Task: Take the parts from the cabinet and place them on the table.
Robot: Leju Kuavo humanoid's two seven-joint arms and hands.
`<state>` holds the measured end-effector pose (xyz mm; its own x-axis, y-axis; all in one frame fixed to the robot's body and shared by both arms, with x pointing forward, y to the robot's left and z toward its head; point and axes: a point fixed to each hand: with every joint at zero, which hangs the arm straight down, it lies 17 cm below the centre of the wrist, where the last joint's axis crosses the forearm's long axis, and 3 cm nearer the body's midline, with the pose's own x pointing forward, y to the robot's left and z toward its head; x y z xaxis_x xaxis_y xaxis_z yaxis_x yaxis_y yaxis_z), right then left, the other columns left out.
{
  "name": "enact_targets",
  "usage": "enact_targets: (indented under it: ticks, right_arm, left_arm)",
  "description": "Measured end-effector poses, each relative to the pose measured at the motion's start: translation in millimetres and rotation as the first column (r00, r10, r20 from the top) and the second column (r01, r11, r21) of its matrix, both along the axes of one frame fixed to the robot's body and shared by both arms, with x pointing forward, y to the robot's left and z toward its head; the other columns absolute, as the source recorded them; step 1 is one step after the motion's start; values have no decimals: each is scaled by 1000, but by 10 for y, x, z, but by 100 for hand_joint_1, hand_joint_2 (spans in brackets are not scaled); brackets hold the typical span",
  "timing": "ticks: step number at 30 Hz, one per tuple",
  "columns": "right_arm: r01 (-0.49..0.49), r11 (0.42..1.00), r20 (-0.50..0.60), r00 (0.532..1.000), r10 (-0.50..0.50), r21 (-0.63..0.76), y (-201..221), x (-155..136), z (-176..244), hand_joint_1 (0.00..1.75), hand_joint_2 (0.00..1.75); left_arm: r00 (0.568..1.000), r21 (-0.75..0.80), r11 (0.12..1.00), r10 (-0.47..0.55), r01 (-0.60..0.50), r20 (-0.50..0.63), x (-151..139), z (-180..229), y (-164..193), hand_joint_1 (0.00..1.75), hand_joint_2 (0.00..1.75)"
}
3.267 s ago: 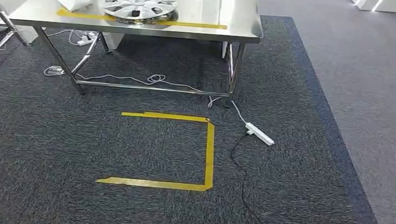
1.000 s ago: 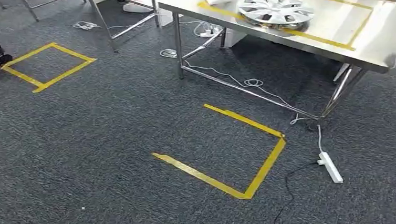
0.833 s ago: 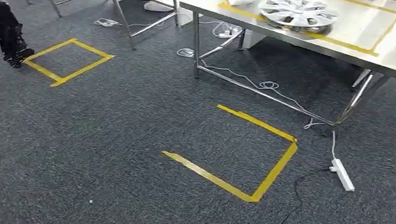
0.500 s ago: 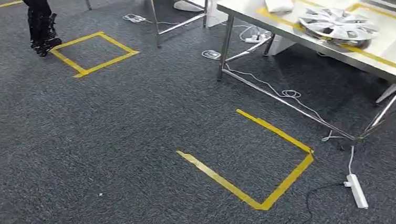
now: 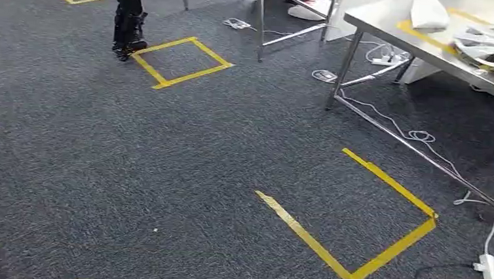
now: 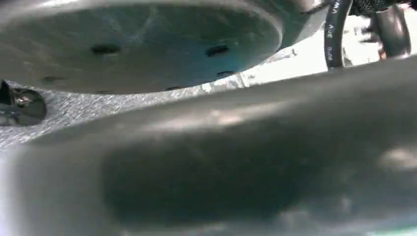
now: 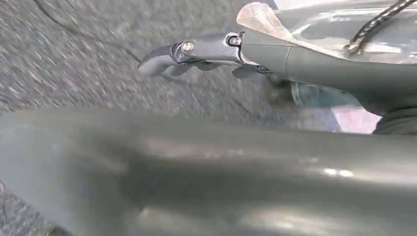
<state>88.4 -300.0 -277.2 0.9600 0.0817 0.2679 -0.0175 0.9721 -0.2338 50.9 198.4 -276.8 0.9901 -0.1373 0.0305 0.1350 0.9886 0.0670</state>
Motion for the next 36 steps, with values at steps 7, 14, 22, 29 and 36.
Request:
enact_targets:
  ticks: [7,14,22,29,36]
  right_arm:
    - [-18,1000,-5,1000,18,0,19,-33,-5,0,0]
    - [-37,999,10,999,37,3,36,50,8,0,0]
    - [-47,999,-4,999,47,5,47,-39,-6,0,0]
    - [-48,999,-1,999,48,5,42,-9,-3,0,0]
    - [-50,999,-8,999,50,8,48,-51,-9,0,0]
  left_arm:
    - [1000,9,1000,29,-29,-4,-8,-5,34,0,0]
    - [999,8,999,47,-47,-5,-10,-4,29,0,0]
    - [998,7,998,56,-56,-3,12,-2,28,0,0]
    - [998,3,998,59,-59,-8,-19,-2,7,0,0]
    - [998,4,998,67,-67,-5,1,-1,12,0,0]
